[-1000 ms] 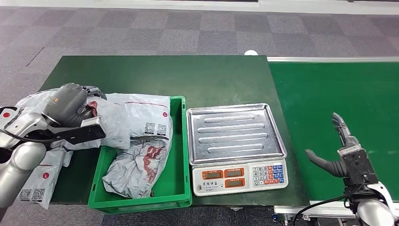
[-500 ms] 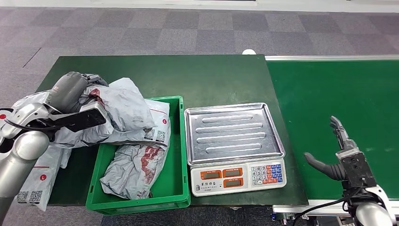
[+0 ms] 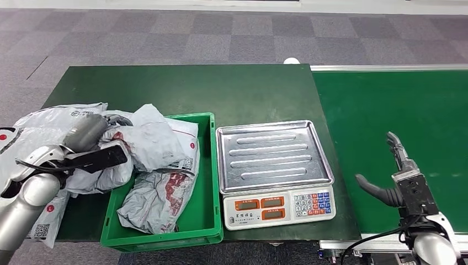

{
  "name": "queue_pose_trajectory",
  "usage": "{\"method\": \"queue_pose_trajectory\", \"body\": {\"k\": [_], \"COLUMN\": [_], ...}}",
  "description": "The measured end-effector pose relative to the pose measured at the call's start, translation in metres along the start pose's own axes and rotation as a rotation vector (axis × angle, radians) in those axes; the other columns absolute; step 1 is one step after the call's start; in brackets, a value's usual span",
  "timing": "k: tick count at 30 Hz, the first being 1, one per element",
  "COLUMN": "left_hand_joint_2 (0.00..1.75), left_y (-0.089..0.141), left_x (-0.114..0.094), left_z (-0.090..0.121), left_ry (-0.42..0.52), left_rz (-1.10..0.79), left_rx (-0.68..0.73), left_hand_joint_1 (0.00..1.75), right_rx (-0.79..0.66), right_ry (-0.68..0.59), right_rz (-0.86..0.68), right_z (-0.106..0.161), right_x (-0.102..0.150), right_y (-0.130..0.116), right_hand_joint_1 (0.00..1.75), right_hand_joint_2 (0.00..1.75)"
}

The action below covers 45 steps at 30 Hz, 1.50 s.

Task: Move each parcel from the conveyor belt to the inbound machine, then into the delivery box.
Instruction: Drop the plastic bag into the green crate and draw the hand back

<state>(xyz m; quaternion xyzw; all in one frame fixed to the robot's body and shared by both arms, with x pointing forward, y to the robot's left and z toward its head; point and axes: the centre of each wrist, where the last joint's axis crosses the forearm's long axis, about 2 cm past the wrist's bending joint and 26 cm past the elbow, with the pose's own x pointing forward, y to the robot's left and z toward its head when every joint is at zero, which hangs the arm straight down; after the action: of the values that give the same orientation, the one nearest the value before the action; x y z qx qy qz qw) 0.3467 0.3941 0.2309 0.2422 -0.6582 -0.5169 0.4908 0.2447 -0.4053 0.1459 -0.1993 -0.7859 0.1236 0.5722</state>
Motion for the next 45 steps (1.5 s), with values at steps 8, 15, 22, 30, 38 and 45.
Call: {"method": "queue_pose_trajectory", "body": {"k": [8, 15, 22, 30, 38, 45], "left_hand_joint_2": [1.75, 1.75, 1.75, 1.75, 1.75, 1.75], "left_y": [-0.018, -0.019, -0.013, 0.004, 0.008, 0.012], "left_x": [-0.009, -0.008, -0.003, 0.007, 0.013, 0.036], "left_z": [0.014, 0.014, 0.011, -0.002, -0.009, -0.041], "left_ry": [0.038, 0.024, -0.038, -0.174, -0.246, -0.496], "left_rz": [-0.008, 0.056, 0.141, 0.250, 0.307, 0.544], "left_rx": [-0.057, -0.086, -0.126, -0.108, -0.122, -0.213], "left_hand_joint_1": [0.00, 0.00, 0.00, 0.00, 0.00, 0.00], "right_rx": [0.011, 0.016, 0.032, 0.052, 0.072, 0.170], "right_ry": [0.019, 0.027, 0.017, 0.015, 0.017, -0.027], "right_rz": [-0.002, -0.002, 0.005, 0.000, -0.025, -0.115], "right_z": [0.005, 0.005, -0.005, -0.018, -0.025, -0.059], "right_x": [-0.002, -0.002, 0.001, -0.001, -0.003, 0.000], "right_y": [0.002, 0.003, 0.007, 0.013, 0.016, 0.037], "right_hand_joint_1": [0.00, 0.00, 0.00, 0.00, 0.00, 0.00], "right_hand_joint_2": [1.75, 1.75, 1.75, 1.75, 1.75, 1.75]}}
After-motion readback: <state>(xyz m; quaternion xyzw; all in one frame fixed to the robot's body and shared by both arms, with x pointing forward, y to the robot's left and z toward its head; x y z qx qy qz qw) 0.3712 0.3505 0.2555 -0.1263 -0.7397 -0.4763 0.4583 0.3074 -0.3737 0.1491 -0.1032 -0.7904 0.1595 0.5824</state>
